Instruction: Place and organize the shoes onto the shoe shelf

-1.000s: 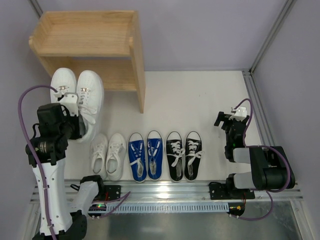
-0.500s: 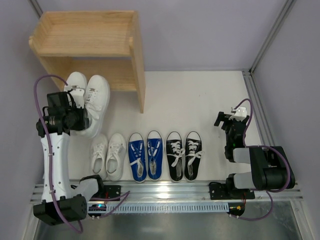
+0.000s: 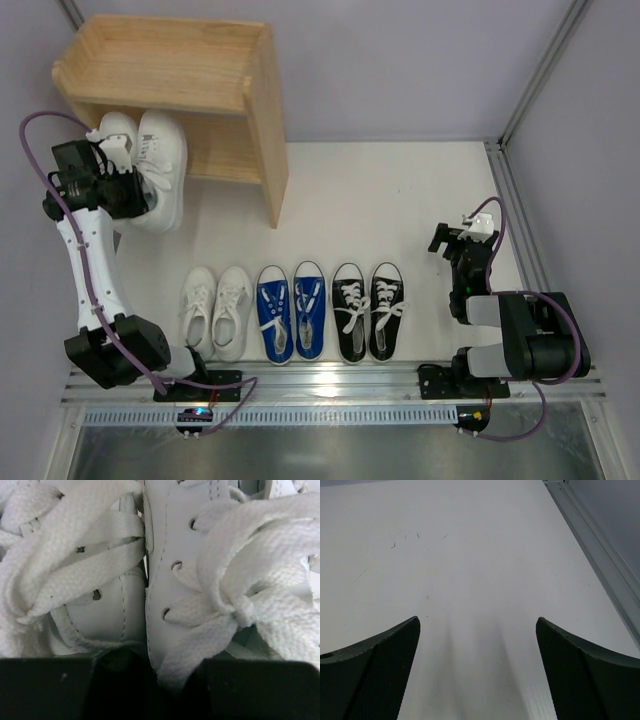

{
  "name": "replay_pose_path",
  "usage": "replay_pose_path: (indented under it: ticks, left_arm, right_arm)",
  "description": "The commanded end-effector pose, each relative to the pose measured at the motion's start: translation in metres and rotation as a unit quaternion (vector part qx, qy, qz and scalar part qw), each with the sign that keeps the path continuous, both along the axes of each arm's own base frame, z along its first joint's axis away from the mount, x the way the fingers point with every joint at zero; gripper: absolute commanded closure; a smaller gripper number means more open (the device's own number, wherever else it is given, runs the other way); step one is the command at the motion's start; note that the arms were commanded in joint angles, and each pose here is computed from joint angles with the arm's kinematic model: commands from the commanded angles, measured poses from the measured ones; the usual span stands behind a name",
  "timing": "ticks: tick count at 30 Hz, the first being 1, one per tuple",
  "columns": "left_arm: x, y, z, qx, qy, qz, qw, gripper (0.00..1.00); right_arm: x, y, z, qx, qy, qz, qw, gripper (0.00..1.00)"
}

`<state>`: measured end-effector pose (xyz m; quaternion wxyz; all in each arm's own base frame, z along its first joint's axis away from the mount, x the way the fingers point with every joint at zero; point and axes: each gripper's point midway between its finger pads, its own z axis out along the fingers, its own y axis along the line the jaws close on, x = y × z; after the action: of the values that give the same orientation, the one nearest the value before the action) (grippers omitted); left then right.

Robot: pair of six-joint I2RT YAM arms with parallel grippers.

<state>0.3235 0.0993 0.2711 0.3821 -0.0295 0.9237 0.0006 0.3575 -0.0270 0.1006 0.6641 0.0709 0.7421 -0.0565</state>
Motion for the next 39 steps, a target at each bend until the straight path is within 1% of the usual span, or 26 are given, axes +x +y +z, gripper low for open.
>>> replay_pose_path:
  ticks: [1,5,8,11,17,20,23,24,25,26,27,28,29,30,32,34,35,39]
  left_arm:
    - [0.044,0.007,0.125,0.072,-0.229,-0.03,0.97,1.0]
    - [0.046,-0.004,0.135,0.06,-0.245,-0.058,0.966,1.0]
    - [0.052,-0.011,0.129,0.037,-0.236,-0.077,0.968,1.0]
    - [0.055,-0.021,0.114,0.008,-0.218,-0.097,0.971,1.0]
    - [0.062,-0.038,0.094,0.018,-0.202,-0.11,0.973,1.0]
    - [0.062,-0.058,0.093,0.008,-0.196,-0.127,0.972,1.0]
    - [0.056,-0.092,0.081,-0.006,-0.174,-0.158,0.972,1.0]
    - [0.053,-0.115,0.075,-0.011,-0.166,-0.183,0.969,1.0]
    - [0.05,-0.122,0.061,-0.008,-0.149,-0.184,0.972,1.0]
    - [0.047,-0.132,0.058,-0.007,-0.148,-0.192,0.97,1.0]
    - [0.044,-0.157,0.053,-0.011,-0.142,-0.216,0.966,1.0]
    - [0.044,-0.163,0.047,-0.006,-0.135,-0.215,0.967,1.0]
    - [0.043,-0.172,0.045,-0.01,-0.13,-0.222,0.966,1.0]
    - [0.043,-0.189,0.042,-0.02,-0.123,-0.236,0.964,1.0]
    - [0.045,-0.208,0.048,-0.027,-0.123,-0.247,0.961,1.0]
    - [0.046,-0.217,0.052,-0.04,-0.12,-0.255,0.959,1.0]
    - [0.046,-0.219,0.063,-0.044,-0.127,-0.258,0.957,1.0]
    - [0.051,-0.216,0.066,-0.035,-0.13,-0.248,0.959,1.0]
  right_arm:
    - [0.005,0.0,0.019,-0.002,-0.04,0.002,0.999,0.03]
    - [0.005,0.001,0.019,-0.001,-0.04,0.002,0.999,0.03]
    - [0.005,0.001,0.019,-0.001,-0.039,0.002,0.999,0.03]
    - [0.005,0.001,0.019,-0.001,-0.039,0.002,0.999,0.02]
    - [0.005,0.001,0.02,-0.001,-0.04,0.002,0.999,0.03]
    - [0.005,0.001,0.02,-0.002,-0.04,0.004,0.999,0.03]
    - [0.005,0.001,0.019,-0.001,-0.04,0.004,0.999,0.03]
    - [0.005,0.001,0.019,-0.001,-0.04,0.002,0.999,0.03]
    - [0.005,0.001,0.018,-0.001,-0.038,0.004,0.999,0.03]
    - [0.005,0.001,0.019,-0.001,-0.039,0.003,0.999,0.03]
    - [0.005,0.0,0.019,-0.002,-0.039,0.002,0.999,0.03]
    - [0.005,0.001,0.019,-0.001,-0.039,0.003,0.999,0.03]
    - [0.005,0.0,0.019,-0.002,-0.039,0.002,0.999,0.03]
    - [0.005,0.002,0.02,-0.001,-0.04,0.004,0.999,0.03]
    - [0.005,0.001,0.019,-0.001,-0.04,0.002,0.999,0.02]
    - [0.005,0.001,0.019,-0.001,-0.039,0.002,0.999,0.02]
    - [0.005,0.001,0.019,-0.002,-0.04,0.003,0.999,0.03]
    - [0.005,0.001,0.019,-0.001,-0.039,0.003,0.999,0.03]
